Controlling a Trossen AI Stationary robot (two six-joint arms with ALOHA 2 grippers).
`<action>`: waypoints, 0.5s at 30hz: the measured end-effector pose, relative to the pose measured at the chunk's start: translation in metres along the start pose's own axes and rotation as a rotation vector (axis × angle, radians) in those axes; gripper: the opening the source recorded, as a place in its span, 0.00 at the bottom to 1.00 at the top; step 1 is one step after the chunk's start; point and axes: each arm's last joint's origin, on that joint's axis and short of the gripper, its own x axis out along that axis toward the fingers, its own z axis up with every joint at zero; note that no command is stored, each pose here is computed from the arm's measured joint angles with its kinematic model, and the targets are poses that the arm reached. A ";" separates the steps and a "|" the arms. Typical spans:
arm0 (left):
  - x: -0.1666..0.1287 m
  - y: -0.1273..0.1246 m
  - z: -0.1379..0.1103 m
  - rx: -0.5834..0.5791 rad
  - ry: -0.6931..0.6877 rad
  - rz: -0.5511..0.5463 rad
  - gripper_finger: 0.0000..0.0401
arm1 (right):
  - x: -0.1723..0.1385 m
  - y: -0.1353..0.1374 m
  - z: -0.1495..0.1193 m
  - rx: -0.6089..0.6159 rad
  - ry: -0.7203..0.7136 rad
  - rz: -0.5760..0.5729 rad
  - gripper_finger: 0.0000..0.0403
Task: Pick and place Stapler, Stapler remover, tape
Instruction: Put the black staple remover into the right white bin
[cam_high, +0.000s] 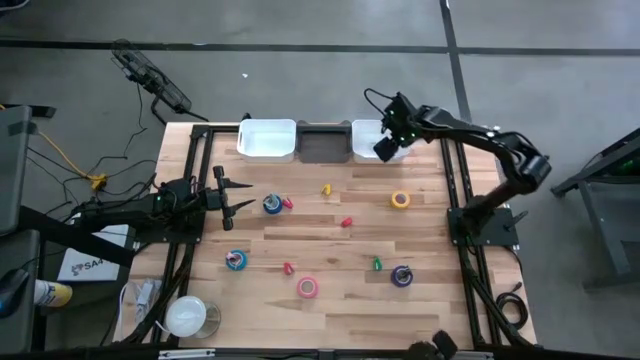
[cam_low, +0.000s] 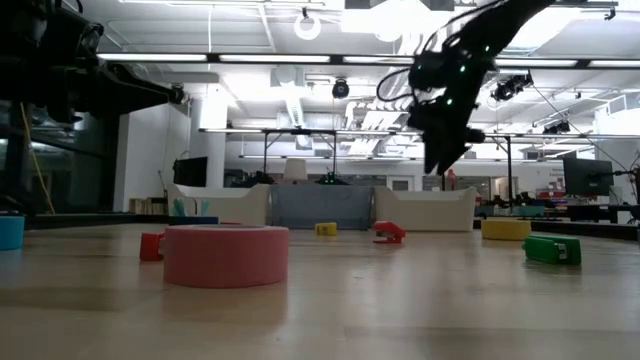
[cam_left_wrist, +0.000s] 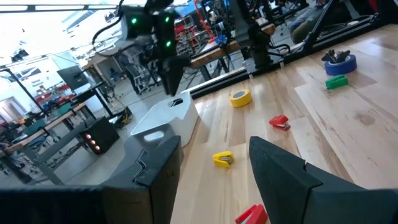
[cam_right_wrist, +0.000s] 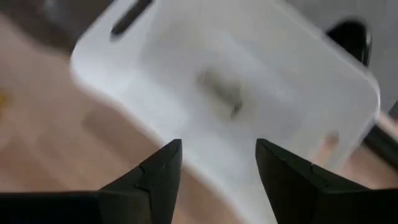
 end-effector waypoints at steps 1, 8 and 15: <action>0.000 0.000 0.000 0.000 0.000 0.000 0.46 | -0.006 0.002 -0.004 0.001 0.020 0.002 0.49; 0.000 0.000 0.000 0.000 0.000 0.000 0.46 | -0.040 0.028 -0.039 0.066 0.209 0.002 0.49; 0.000 0.000 0.000 0.000 0.000 0.000 0.46 | -0.056 0.068 -0.070 0.106 0.349 -0.028 0.49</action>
